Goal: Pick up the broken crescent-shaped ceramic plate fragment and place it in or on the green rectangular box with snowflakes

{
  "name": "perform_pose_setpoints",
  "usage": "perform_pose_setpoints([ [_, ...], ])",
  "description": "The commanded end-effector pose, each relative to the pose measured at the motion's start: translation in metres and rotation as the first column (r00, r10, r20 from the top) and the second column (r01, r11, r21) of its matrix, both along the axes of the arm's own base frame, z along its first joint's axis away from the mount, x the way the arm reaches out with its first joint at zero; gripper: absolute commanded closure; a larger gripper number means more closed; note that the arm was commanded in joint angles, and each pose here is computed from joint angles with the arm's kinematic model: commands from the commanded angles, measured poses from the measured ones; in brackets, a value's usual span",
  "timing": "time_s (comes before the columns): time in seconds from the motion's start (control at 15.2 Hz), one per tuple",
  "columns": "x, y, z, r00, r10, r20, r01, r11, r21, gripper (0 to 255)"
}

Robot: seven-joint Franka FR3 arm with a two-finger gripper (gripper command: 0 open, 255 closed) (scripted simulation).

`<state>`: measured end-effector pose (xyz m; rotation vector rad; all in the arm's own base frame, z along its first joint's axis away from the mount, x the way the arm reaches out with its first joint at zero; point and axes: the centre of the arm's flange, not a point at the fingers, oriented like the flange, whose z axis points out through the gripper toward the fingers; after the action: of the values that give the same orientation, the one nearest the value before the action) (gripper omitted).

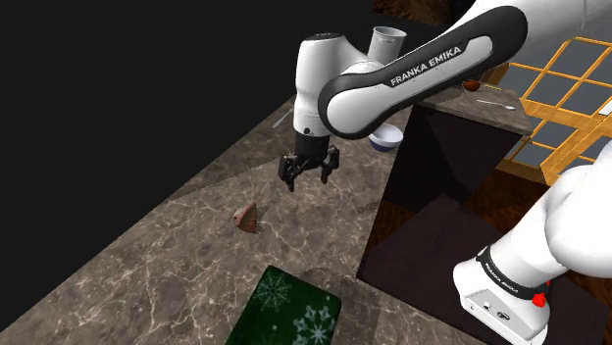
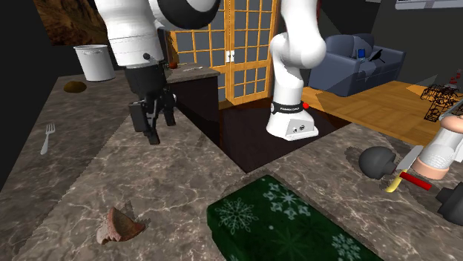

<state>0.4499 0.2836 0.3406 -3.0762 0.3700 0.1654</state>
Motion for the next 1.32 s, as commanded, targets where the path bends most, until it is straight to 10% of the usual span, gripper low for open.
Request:
perform_pose_setpoints([
  [0.0, 0.012, 0.017, -0.015, 1.0, -0.011, 0.006, 0.011, 1.0, -0.003, 0],
  [1.25, 0.101, 0.142, -0.13, 0.996, -0.074, 0.051, 0.075, 0.997, -0.022, 0],
])
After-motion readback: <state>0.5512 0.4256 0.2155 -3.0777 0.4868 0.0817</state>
